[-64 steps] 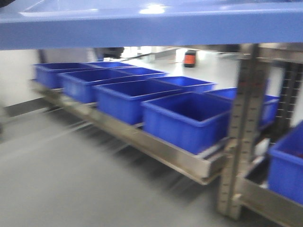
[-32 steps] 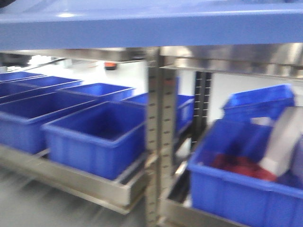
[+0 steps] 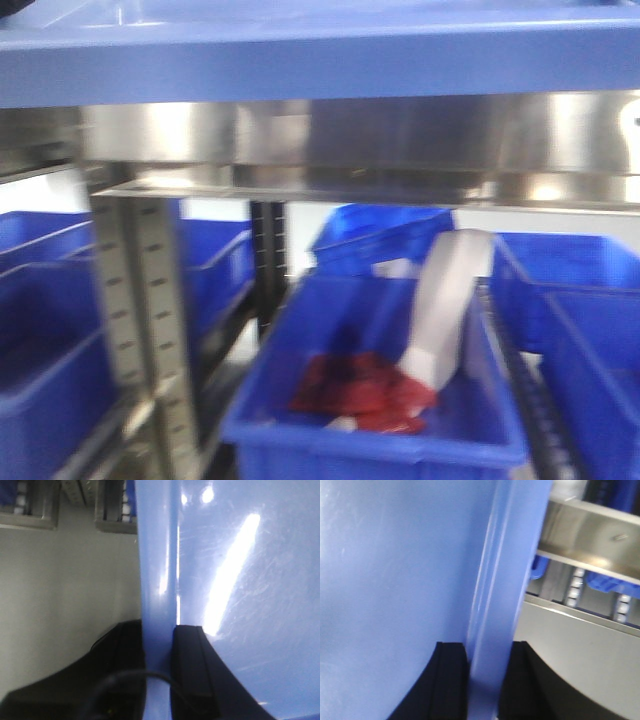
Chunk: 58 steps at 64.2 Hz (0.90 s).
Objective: Grab blue tray and place on right shelf
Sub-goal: 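Drive up to the steel shelf rack holding the tray with both grippers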
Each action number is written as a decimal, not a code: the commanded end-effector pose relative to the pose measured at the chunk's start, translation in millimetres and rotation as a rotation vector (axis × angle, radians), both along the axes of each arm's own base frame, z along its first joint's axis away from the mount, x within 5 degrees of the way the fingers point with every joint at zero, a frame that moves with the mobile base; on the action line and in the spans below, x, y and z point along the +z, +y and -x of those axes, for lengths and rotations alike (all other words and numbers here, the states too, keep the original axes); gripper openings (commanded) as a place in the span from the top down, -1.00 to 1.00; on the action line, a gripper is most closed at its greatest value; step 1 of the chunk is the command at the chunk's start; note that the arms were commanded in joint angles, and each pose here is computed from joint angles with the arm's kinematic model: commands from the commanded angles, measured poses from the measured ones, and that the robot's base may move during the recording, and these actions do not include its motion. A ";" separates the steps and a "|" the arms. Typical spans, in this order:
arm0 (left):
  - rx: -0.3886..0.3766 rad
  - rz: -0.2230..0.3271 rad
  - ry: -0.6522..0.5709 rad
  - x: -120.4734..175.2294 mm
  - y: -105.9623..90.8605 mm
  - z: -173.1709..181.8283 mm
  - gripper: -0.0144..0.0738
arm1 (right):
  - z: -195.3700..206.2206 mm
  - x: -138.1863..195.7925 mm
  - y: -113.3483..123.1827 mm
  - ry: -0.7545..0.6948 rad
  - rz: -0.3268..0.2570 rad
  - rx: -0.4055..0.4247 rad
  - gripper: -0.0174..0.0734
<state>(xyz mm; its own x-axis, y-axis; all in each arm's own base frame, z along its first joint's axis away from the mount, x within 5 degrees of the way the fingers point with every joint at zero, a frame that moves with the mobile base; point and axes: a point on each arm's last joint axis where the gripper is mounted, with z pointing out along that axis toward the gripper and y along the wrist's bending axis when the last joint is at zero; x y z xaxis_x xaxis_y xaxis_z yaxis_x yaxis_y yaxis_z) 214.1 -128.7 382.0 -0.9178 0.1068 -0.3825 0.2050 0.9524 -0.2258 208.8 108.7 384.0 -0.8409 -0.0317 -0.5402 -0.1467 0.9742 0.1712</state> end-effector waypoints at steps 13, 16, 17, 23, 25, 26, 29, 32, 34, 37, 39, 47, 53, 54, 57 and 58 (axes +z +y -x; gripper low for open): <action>-0.034 0.022 0.024 13.8 0.8 13.8 0.78 | 2.3 18.3 -1.1 -0.108 -0.039 0.026 0.49; -0.034 0.022 0.024 13.8 0.8 13.8 0.78 | 2.3 18.3 -1.1 -0.108 -0.039 0.026 0.49; -0.034 0.022 0.024 13.8 0.8 13.8 0.78 | 2.3 18.3 -1.1 -0.108 -0.039 0.026 0.49; -0.034 0.022 0.024 13.8 0.8 13.8 0.78 | 2.3 18.3 -1.1 -0.108 -0.039 0.026 0.49; -0.034 0.022 0.024 13.8 0.8 13.8 0.78 | 2.3 18.3 -1.1 -0.108 -0.039 0.026 0.49; -0.034 0.022 0.024 13.8 0.8 13.8 0.78 | 2.3 18.3 -1.1 -0.108 -0.039 0.026 0.49; -0.034 0.022 0.024 13.8 0.8 13.8 0.78 | 2.3 18.3 -1.1 -0.108 -0.039 0.026 0.49; -0.034 0.022 0.024 13.8 0.8 13.8 0.78 | 2.3 18.3 -1.1 -0.108 -0.039 0.026 0.49; -0.034 0.022 0.024 13.8 0.8 13.8 0.78 | 2.3 18.3 -1.1 -0.108 -0.039 0.026 0.49; -0.034 0.022 0.024 13.8 0.8 13.8 0.78 | 2.3 18.3 -1.1 -0.108 -0.039 0.026 0.49; -0.034 0.022 0.024 13.8 0.8 13.8 0.78 | 2.3 18.3 -1.1 -0.108 -0.039 0.026 0.49; -0.034 0.022 0.024 13.8 0.8 13.8 0.78 | 2.3 18.3 -1.1 -0.108 -0.039 0.026 0.49; -0.034 0.022 0.024 13.8 0.8 13.8 0.78 | 2.3 18.3 -1.1 -0.108 -0.039 0.026 0.49; -0.034 0.022 0.024 13.8 0.8 13.8 0.78 | 2.3 18.3 -1.1 -0.108 -0.039 0.026 0.49; -0.034 0.022 0.024 13.8 0.8 13.8 0.78 | 2.3 18.3 -1.1 -0.108 -0.039 0.026 0.49; -0.034 0.022 0.024 13.8 0.8 13.8 0.78 | 2.3 18.3 -1.1 -0.108 -0.039 0.026 0.49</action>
